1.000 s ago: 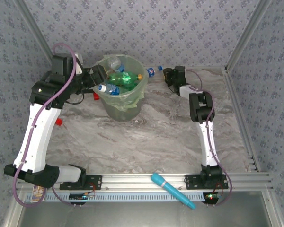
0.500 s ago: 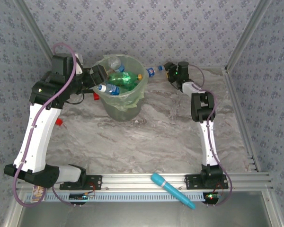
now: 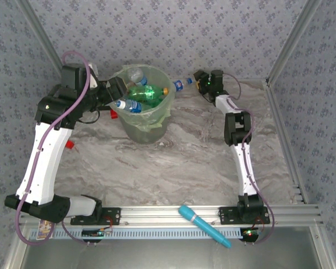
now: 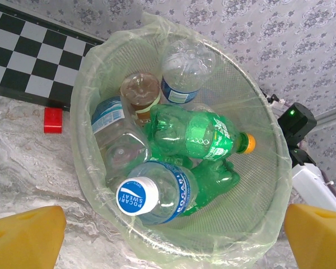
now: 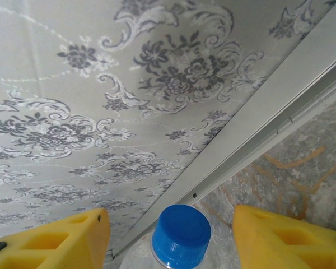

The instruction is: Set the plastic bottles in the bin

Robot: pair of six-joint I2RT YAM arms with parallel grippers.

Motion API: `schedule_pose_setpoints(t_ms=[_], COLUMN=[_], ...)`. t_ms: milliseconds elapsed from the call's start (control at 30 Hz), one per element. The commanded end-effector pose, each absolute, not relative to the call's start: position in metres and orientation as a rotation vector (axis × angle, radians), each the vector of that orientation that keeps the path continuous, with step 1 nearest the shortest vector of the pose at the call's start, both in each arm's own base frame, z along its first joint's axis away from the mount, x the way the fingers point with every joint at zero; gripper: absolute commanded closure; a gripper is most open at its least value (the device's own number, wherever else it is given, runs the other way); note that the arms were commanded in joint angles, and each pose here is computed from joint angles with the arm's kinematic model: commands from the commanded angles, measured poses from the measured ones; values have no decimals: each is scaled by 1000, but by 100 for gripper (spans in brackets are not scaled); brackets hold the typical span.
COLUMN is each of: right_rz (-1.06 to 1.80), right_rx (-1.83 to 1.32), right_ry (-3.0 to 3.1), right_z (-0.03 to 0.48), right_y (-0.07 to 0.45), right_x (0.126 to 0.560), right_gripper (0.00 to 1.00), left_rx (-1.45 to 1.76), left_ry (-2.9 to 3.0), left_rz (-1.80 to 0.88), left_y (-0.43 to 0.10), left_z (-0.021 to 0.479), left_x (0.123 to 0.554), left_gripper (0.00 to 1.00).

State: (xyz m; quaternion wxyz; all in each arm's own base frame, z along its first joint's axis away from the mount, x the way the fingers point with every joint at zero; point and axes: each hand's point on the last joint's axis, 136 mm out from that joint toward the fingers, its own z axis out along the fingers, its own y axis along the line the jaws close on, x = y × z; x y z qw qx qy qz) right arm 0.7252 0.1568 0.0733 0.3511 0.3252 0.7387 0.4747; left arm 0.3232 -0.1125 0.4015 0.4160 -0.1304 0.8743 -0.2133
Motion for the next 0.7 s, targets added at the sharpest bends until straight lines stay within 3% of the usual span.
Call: schedule_pose_setpoints(t_ms=[0, 667], right_rz=[1168, 1241], right_rx=[893, 865], right_ry=[2079, 2076], right_z=[26, 23], right_y=[179, 214], right_x=[707, 705], right_gripper=[39, 42], left_rx=[-326, -310], left_ry=[2164, 2162], left_rz=[-555, -553], left_y=[-113, -112], left_z=[409, 411], left_x=[320, 314], left_gripper=[0, 0])
